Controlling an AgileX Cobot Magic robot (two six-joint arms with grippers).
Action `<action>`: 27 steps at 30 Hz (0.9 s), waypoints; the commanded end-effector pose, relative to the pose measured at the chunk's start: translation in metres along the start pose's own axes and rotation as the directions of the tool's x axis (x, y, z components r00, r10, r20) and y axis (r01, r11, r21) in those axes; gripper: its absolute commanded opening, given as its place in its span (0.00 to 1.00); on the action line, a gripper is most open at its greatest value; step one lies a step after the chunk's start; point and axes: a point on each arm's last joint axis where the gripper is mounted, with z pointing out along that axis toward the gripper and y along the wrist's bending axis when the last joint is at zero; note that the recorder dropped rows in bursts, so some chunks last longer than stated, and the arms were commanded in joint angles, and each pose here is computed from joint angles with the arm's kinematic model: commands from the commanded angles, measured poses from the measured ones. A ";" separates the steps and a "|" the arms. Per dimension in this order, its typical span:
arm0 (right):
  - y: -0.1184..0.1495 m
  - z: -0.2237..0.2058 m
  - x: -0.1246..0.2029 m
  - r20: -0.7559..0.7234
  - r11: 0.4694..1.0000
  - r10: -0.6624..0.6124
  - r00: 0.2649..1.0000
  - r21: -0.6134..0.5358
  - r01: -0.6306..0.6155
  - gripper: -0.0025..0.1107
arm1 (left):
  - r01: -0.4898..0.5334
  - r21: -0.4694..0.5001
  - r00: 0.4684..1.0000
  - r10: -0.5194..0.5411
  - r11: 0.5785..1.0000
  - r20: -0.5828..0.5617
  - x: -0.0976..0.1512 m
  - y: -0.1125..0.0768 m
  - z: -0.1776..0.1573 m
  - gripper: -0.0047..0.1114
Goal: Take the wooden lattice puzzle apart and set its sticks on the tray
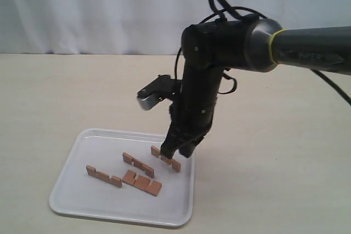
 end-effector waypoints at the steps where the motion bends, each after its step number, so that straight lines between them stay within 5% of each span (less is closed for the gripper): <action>1: -0.046 -0.018 0.027 -0.039 0.961 0.276 0.960 0.038 -0.274 0.06 | 0.011 0.005 1.000 -0.011 1.000 0.007 0.000 0.000 0.000 0.04; 7: -0.090 -0.032 0.077 -0.033 0.832 0.555 0.831 0.045 -0.554 0.06 | 0.011 0.005 1.000 -0.011 1.000 0.007 0.000 0.000 0.000 0.04; 14: -0.092 -0.054 0.150 0.038 0.722 0.688 0.724 0.063 -0.689 0.06 | 0.011 0.005 1.000 -0.011 1.000 0.007 0.000 0.000 0.000 0.04; 19: -0.076 -0.078 0.181 0.285 0.704 0.645 0.710 0.142 -0.696 0.06 | 0.011 0.005 1.000 -0.011 1.000 0.007 0.000 0.000 0.000 0.04; 27: -0.036 -0.106 0.213 0.762 0.691 0.405 0.505 0.106 -0.715 0.06 | 0.011 0.005 1.000 -0.011 1.000 0.007 0.000 0.000 0.000 0.04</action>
